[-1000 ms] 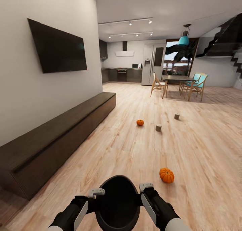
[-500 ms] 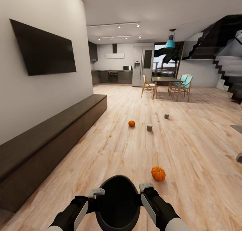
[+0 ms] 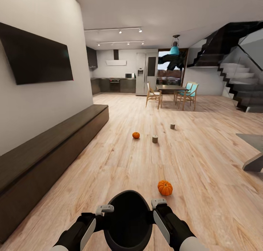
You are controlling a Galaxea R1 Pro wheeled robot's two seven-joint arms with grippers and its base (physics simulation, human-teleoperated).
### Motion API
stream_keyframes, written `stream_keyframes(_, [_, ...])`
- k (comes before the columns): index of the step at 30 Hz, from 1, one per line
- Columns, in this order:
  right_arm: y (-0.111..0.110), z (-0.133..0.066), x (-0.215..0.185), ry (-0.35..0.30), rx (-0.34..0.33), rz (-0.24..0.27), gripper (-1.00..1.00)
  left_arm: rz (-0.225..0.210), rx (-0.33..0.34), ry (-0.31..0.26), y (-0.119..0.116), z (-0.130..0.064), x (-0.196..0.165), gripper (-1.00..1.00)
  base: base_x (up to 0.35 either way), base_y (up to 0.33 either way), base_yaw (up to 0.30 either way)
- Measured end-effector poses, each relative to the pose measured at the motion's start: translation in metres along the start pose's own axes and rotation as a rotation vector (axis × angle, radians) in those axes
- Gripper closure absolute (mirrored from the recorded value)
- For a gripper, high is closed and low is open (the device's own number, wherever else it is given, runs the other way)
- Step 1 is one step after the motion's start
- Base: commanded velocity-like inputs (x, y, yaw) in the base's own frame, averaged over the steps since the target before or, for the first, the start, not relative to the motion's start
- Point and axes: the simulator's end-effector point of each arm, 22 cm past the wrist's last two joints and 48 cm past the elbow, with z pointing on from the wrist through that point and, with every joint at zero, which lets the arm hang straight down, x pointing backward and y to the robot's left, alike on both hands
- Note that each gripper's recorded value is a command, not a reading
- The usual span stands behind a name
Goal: Place each of the two pumpkins and all three candles from the living room inside a cabinet in the living room (use any cabinet), then make sure every cabinet is closed, and position the cauldron so it is next to a table in the living room.
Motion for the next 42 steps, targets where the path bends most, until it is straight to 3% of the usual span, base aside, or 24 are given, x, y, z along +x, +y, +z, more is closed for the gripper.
stream_keyframes(18, [-0.0002, -0.0003, -0.0002, 0.000, 0.000, 0.000, 1.00, 0.000, 0.000, 0.000, -0.0002, -0.0001, -0.0001, 1.00, 0.000, 0.000, -0.013])
stream_keyframes(42, [-0.0005, -0.0071, -0.0072, -0.019, 0.002, 0.000, 1.00, 0.005, 0.000, -0.020, -0.0017, -0.0062, -0.0078, 1.00, 0.000, 0.000, -0.224])
